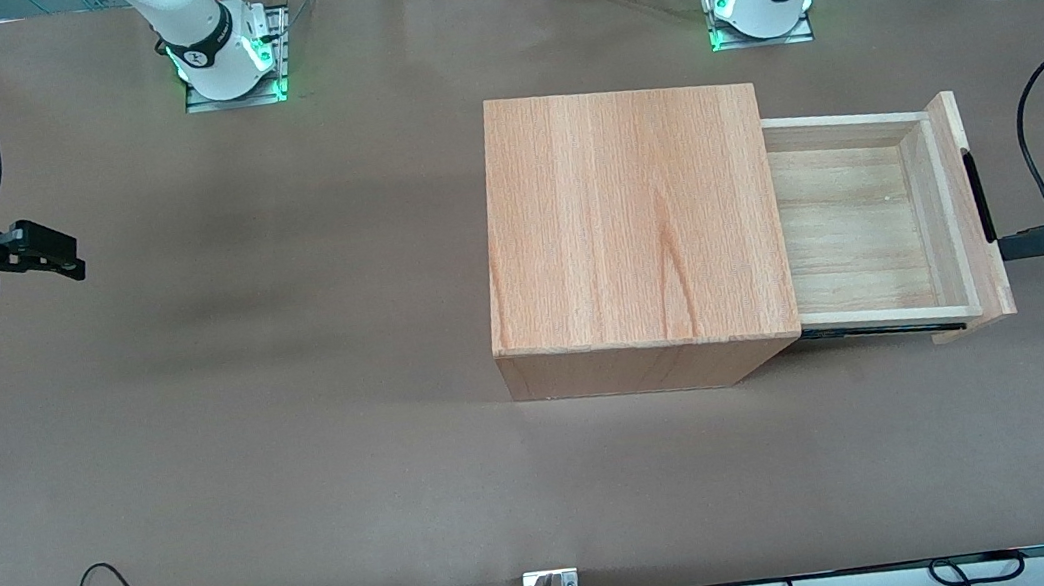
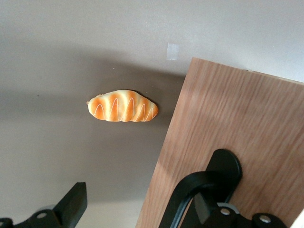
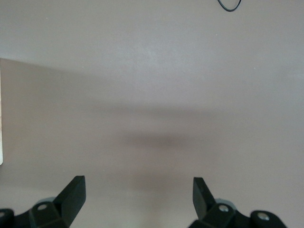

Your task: Open top drawer with left arm

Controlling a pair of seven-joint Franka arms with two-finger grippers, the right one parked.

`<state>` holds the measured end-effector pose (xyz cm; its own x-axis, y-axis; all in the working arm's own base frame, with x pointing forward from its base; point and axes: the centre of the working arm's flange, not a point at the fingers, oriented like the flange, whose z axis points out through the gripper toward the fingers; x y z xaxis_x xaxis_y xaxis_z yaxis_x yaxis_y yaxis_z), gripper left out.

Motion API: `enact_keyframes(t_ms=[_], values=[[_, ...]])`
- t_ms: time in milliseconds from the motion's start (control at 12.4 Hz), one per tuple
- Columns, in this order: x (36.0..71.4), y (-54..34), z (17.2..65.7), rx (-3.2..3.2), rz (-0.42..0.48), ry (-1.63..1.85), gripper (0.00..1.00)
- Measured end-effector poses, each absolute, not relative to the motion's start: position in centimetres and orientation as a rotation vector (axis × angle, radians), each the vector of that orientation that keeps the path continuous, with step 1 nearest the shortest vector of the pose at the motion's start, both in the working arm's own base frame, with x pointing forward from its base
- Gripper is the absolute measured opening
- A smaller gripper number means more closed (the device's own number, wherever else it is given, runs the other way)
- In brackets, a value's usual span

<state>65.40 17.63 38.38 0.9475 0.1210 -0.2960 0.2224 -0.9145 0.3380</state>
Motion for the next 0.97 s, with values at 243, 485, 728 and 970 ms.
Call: enact_keyframes(t_ms=[243,485,728,970], values=[[65.3,17.5,38.4,2.723,-0.397,0.245,1.00],[65.4,17.4,39.4,2.721,-0.396,0.234,1.00],[65.4,17.5,40.0,2.721,-0.391,0.231,1.00],[65.5,17.8,40.9,2.726,-0.374,0.232,1.00]])
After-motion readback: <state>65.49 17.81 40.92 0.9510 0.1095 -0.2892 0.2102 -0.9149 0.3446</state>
